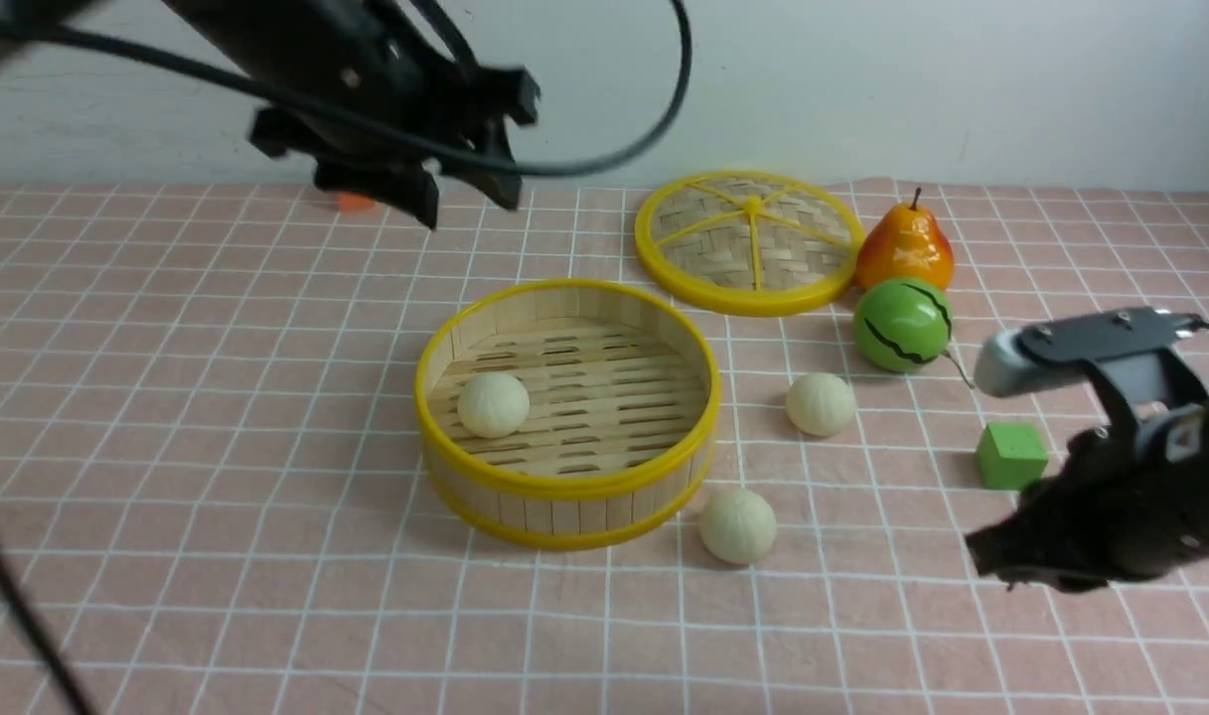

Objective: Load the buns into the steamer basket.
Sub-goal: Use the right arm to grab a steamed stuffed bun

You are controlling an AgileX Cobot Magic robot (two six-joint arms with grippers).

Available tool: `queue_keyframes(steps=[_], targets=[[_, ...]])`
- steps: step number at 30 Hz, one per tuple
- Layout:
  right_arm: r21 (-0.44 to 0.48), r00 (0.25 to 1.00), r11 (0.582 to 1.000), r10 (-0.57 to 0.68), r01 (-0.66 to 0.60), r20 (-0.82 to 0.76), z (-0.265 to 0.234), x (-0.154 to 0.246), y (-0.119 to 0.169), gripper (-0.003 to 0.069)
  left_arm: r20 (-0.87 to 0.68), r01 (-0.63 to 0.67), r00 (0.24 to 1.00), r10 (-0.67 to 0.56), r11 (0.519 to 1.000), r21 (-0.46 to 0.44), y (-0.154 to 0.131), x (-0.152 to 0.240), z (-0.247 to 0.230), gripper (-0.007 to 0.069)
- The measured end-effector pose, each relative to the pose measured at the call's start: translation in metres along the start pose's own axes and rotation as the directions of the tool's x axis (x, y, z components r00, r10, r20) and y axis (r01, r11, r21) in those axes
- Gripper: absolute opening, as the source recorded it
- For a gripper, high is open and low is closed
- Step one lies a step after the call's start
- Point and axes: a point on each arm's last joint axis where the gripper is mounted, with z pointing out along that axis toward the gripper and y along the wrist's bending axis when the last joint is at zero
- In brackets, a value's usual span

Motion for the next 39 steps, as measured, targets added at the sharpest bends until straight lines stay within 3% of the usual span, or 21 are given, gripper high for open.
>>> queue_keyframes(steps=[3,4,5,6,7,12,17,26,29,30,31,32,34,39], targets=[[-0.003,1.000,1.000,0.002,-0.002,-0.004,0.011,-0.019,0.001,0.0176,0.050,-0.036,0.998,0.035,0.999,0.012,-0.007,0.009,-0.040,0.0228],[0.000,1.000,1.000,-0.004,0.004,0.002,0.023,-0.041,0.000,0.0248,0.083,-0.066,0.994,0.064,0.998,0.018,-0.010,0.024,-0.067,0.0115],[0.004,1.000,1.000,-0.008,0.008,-0.003,0.033,-0.052,0.000,0.0291,0.108,-0.081,0.991,0.078,0.997,0.020,-0.011,0.031,-0.081,0.0053],[0.003,1.000,1.000,-0.010,0.010,0.007,0.031,-0.055,0.001,0.0299,0.110,-0.081,0.991,0.078,0.997,0.020,-0.011,0.032,-0.082,0.0043],[0.007,1.000,1.000,-0.017,0.017,0.018,0.043,-0.077,-0.001,0.0362,0.113,-0.091,0.990,0.088,0.996,0.016,-0.009,0.049,-0.090,-0.0014],[0.028,0.999,0.999,-0.035,0.034,0.026,0.076,-0.120,-0.006,0.0491,0.021,-0.165,0.986,0.165,0.986,-0.028,0.007,0.102,-0.082,-0.0014],[0.095,0.999,0.995,-0.045,0.044,0.004,0.117,-0.142,-0.016,0.0510,-0.153,-0.204,0.969,0.195,0.978,-0.050,0.029,0.163,-0.056,-0.0014],[0.100,0.999,0.995,-0.017,0.021,-0.036,0.154,-0.145,-0.021,0.0419,-0.229,-0.240,0.950,0.212,0.966,-0.100,0.047,0.211,-0.047,-0.0014],[0.103,0.999,0.994,-0.019,0.024,-0.051,0.159,-0.143,-0.022,0.0295,-0.167,-0.259,0.957,0.237,0.958,-0.124,0.048,0.210,-0.054,-0.0014],[0.104,0.999,0.994,-0.020,0.025,-0.050,0.159,-0.143,-0.022,0.0284,-0.161,-0.259,0.958,0.238,0.958,-0.124,0.048,0.210,-0.054,-0.0014],[0.110,0.999,0.993,-0.028,0.033,-0.047,0.158,-0.144,-0.022,0.0196,-0.135,-0.261,0.960,0.244,0.957,-0.127,0.047,0.209,-0.057,-0.0014],[0.111,0.999,0.993,-0.029,0.034,-0.046,0.158,-0.145,-0.022,0.0172,-0.132,-0.261,0.961,0.244,0.957,-0.127,0.047,0.209,-0.058,-0.0014],[0.119,0.999,0.992,-0.039,0.044,-0.037,0.155,-0.148,-0.022,0.0042,-0.094,-0.263,0.963,0.253,0.956,-0.129,0.046,0.210,-0.065,-0.0014],[0.119,0.996,0.990,-0.073,0.079,-0.051,0.140,-0.157,-0.019,0.0016,-0.024,-0.272,0.962,0.271,0.952,-0.138,0.044,0.219,-0.082,-0.0014]])
